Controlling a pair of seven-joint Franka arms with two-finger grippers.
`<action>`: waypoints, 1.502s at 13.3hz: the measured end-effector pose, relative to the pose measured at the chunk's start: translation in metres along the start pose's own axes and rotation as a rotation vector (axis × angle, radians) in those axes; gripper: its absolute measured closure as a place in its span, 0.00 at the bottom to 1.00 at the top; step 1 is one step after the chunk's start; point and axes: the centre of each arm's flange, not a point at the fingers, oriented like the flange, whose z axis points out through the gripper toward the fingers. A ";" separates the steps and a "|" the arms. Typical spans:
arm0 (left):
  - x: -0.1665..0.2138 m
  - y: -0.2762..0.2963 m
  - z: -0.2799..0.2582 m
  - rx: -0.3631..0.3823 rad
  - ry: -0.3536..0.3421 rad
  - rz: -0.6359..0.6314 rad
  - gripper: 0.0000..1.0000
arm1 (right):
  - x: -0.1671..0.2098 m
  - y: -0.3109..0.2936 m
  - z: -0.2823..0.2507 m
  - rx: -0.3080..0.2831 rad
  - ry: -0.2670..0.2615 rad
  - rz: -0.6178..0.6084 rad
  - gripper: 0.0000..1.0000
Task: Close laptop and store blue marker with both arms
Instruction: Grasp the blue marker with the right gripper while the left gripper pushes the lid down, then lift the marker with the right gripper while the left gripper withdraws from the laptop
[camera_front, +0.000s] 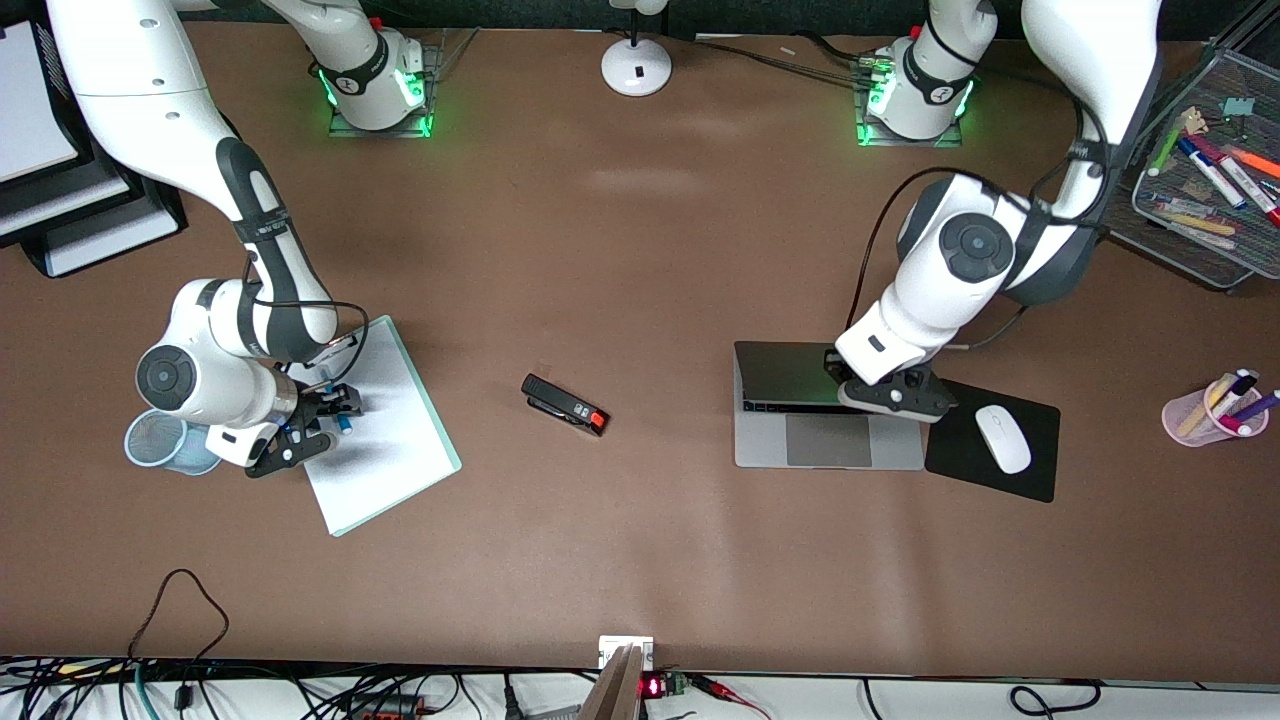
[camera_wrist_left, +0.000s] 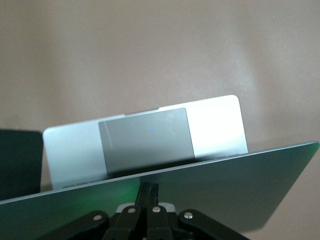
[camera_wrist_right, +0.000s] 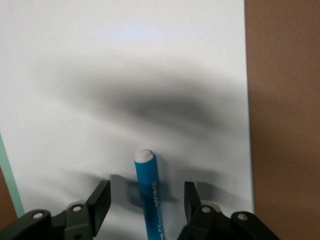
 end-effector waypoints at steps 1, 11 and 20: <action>0.002 -0.003 0.012 -0.004 0.019 0.003 0.99 | 0.000 -0.003 0.001 0.001 -0.003 -0.006 0.33; 0.003 -0.025 0.112 -0.047 0.019 -0.018 0.99 | 0.002 -0.006 0.002 -0.019 0.003 -0.038 0.53; 0.015 -0.033 0.106 -0.040 0.024 -0.031 0.96 | 0.002 -0.004 0.006 -0.021 0.002 -0.038 0.75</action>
